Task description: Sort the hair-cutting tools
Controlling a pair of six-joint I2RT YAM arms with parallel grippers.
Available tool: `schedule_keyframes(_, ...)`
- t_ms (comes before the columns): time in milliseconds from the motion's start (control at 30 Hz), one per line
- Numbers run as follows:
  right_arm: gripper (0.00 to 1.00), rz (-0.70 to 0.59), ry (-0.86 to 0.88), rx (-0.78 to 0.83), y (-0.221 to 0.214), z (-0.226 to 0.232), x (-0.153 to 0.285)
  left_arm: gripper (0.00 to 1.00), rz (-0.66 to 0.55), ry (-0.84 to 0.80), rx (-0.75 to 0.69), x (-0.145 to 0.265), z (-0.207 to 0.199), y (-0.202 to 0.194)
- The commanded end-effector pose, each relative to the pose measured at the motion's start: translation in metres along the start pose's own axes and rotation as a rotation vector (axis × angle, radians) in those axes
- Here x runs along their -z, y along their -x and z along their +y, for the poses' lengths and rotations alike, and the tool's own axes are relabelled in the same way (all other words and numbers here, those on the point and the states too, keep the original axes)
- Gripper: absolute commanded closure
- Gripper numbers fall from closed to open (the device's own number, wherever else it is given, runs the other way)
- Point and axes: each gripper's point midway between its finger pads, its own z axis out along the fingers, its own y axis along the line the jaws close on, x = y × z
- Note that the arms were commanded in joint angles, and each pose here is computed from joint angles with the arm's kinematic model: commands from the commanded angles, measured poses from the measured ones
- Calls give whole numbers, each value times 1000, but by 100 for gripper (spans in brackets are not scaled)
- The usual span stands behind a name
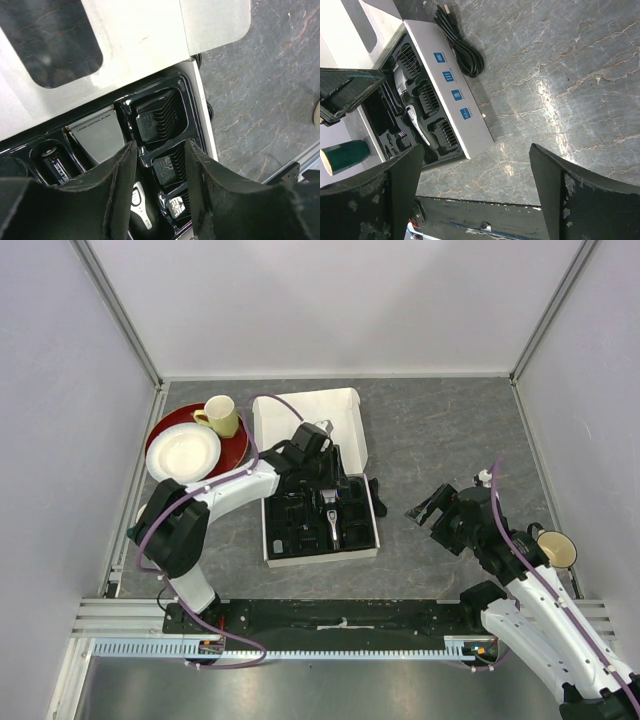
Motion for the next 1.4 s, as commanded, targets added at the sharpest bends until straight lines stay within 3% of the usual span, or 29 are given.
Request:
schedule_keyframes(0,7,-2,-2,-1,1,0,-3,53,-84,-53,-86,7,-26,21)
schedule_keyframes(233,6,-7,-1,-2,1,-1,-3,69,-91,-3,-84,-15,-24,20)
schedule_keyframes(600,6,-1,-26,6,-3,-10,-8,76,-45,119,-91,-50,2,0)
schedule_keyframes(800,6,-7,-30,36,-1,-10,-8,77,-45,130,-96,-48,3,-1)
schedule_keyframes(967,6,-28,-55,231,14,-6,-12,69,-131,92,-116,-18,-15,23)
schedule_keyframes(1200,12,22,-151,503,40,15,-52,46,-280,26,-164,50,-42,59)
schedule_keyframes(1367,11,7,-263,700,67,20,-81,42,-350,43,-201,97,-36,62)
